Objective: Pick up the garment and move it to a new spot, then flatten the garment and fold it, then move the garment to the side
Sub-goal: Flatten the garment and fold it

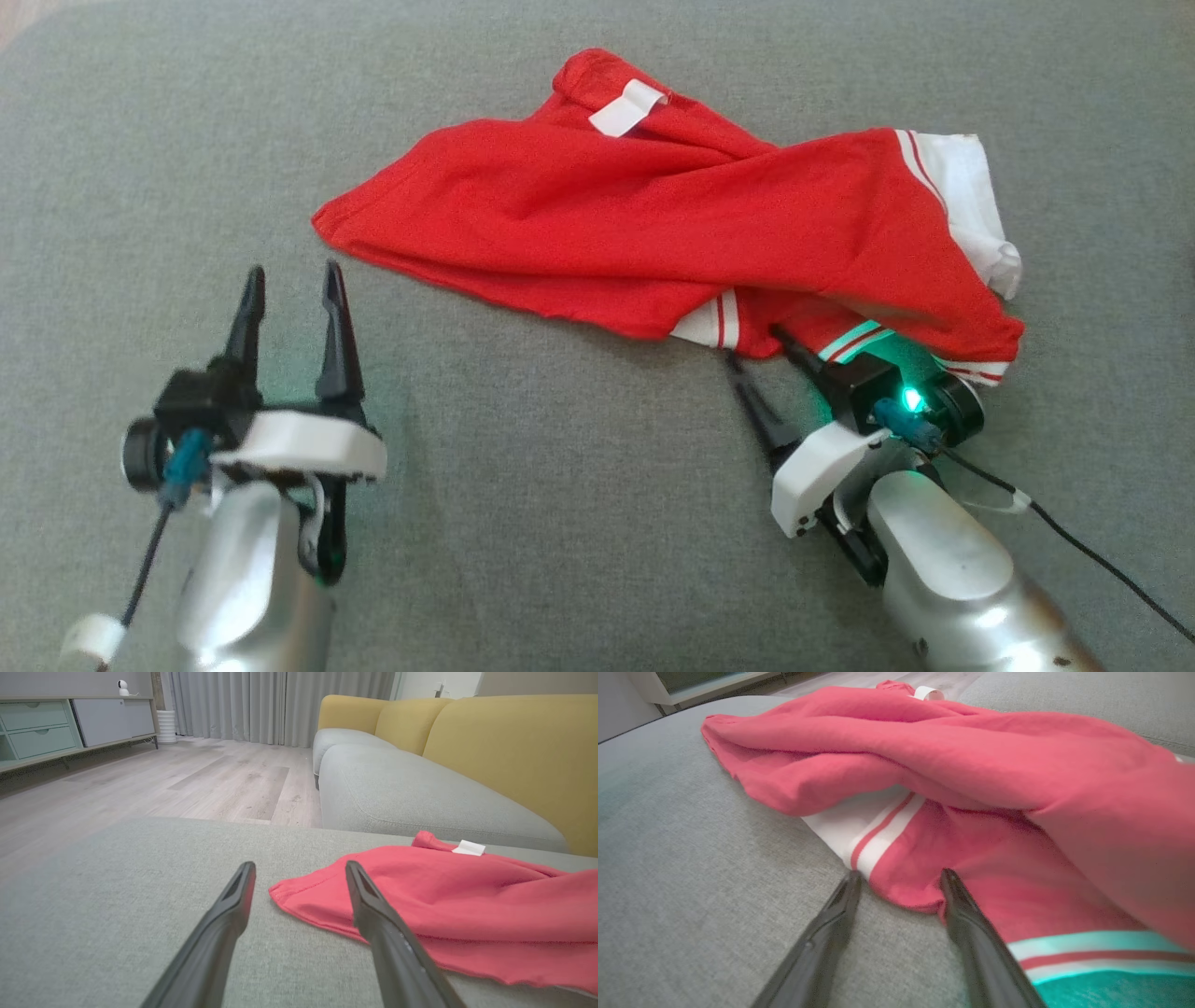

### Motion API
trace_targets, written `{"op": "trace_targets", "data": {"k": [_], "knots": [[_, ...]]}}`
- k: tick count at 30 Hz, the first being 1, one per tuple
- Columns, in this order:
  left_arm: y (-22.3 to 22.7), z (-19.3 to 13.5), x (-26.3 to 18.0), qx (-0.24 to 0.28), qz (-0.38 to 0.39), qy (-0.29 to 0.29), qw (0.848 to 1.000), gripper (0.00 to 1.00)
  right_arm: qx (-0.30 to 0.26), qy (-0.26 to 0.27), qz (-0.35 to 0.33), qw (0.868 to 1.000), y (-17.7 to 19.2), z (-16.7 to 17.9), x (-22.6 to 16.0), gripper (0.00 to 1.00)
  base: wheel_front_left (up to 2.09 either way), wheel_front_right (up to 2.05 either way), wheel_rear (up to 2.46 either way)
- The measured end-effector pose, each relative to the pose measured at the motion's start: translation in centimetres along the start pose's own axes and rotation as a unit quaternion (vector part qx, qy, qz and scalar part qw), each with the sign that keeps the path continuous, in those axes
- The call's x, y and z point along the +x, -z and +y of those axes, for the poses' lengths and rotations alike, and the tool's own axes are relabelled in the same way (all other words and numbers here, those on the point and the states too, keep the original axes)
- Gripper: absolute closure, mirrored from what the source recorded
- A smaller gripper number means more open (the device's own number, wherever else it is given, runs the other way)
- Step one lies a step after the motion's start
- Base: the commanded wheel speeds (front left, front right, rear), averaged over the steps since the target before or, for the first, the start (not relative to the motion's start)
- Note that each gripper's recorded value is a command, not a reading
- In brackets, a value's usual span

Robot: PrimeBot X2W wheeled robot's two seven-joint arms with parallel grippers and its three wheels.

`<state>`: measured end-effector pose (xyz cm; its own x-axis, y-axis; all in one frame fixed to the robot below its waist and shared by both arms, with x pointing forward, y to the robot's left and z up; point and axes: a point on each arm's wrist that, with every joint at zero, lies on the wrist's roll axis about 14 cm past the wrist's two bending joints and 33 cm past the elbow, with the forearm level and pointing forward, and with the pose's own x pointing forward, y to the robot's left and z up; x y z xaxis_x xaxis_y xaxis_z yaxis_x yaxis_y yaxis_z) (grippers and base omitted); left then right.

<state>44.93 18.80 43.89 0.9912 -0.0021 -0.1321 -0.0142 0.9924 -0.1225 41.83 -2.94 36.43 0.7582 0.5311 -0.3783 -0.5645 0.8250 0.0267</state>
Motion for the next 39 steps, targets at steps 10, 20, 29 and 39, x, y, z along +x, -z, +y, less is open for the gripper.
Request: {"op": "trace_targets", "data": {"k": [10,20,29,39], "knots": [[2.8,-1.4,-3.3,-0.046,0.034,-0.001,0.998,0.00,0.004,0.040,-0.005,0.999,0.1,-2.6,-3.0,1.00,0.00,0.00,0.00],[3.9,-2.9,-6.4,-0.054,0.050,0.008,0.997,0.00,0.032,0.125,-0.019,0.991,1.8,-6.9,-10.5,1.00,0.00,0.00,0.00],[4.3,-4.2,-7.8,-0.045,0.055,0.031,0.997,0.00,0.014,0.215,-0.055,0.975,-0.4,-13.2,-15.3,1.00,0.00,0.00,0.00],[4.4,-4.8,-8.1,-0.027,0.056,0.044,0.997,0.00,0.014,0.300,-0.093,0.949,-4.1,-18.8,-16.7,0.00,0.00,0.00,0.00]]}}
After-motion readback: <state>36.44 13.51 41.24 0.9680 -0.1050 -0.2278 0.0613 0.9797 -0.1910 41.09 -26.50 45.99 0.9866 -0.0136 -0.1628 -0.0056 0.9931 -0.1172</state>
